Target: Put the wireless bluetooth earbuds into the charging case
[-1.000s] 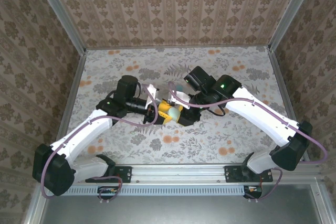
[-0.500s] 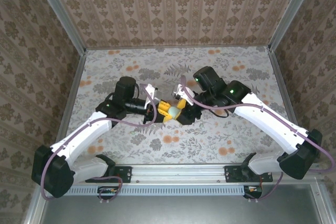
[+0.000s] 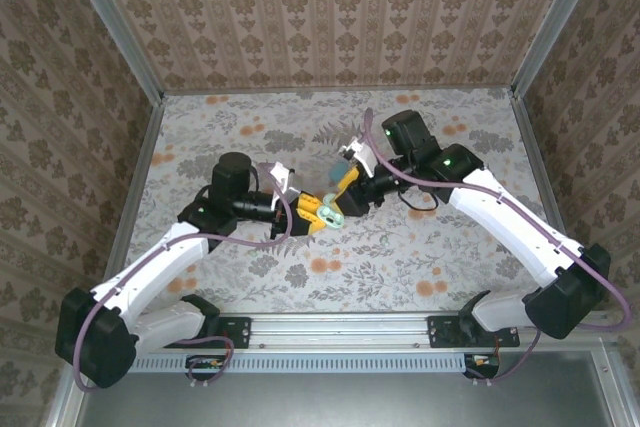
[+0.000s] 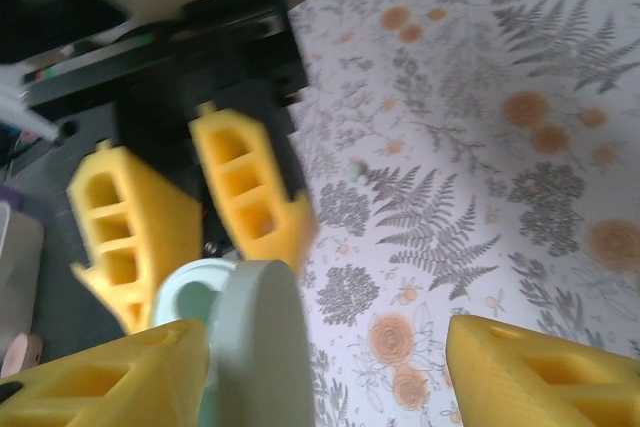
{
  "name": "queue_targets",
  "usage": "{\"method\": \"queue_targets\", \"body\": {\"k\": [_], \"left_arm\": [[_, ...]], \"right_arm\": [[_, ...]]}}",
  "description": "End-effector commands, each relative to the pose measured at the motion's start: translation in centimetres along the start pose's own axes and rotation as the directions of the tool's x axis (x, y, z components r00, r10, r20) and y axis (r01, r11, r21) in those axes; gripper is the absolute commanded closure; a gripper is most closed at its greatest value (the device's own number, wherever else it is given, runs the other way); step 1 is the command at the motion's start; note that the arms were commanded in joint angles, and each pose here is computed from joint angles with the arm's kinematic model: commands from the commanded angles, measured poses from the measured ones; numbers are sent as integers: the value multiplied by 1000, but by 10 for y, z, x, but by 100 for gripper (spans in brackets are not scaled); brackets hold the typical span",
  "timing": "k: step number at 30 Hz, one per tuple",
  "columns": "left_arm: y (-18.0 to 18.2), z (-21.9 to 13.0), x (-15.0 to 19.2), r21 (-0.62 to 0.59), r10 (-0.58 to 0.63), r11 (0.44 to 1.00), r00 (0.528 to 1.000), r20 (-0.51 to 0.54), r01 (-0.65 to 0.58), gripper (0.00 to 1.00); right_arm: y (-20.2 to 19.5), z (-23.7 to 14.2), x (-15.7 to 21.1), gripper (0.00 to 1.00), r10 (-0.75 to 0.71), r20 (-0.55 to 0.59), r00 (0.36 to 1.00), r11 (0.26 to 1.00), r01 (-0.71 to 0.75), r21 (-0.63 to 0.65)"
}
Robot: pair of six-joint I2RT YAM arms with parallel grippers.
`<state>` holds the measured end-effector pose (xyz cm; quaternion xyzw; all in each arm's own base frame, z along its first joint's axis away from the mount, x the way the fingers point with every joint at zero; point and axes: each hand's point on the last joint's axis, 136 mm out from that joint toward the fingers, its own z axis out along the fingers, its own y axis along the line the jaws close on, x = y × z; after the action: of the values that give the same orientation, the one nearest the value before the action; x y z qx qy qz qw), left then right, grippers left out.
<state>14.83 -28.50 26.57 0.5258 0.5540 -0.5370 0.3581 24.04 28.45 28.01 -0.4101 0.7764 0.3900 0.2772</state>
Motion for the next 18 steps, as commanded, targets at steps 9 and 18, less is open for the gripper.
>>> {"method": "queue_targets", "body": {"k": [9,18], "left_arm": [[21,-21,2,-143,-70,987,995,66,78,100],[56,-76,24,-452,-149,872,981,122,189,100]], "right_arm": [[-9,-18,-26,28,139,111,984,989,-144,39],[-58,-23,-11,35,400,196,895,854,-442,276]]}}
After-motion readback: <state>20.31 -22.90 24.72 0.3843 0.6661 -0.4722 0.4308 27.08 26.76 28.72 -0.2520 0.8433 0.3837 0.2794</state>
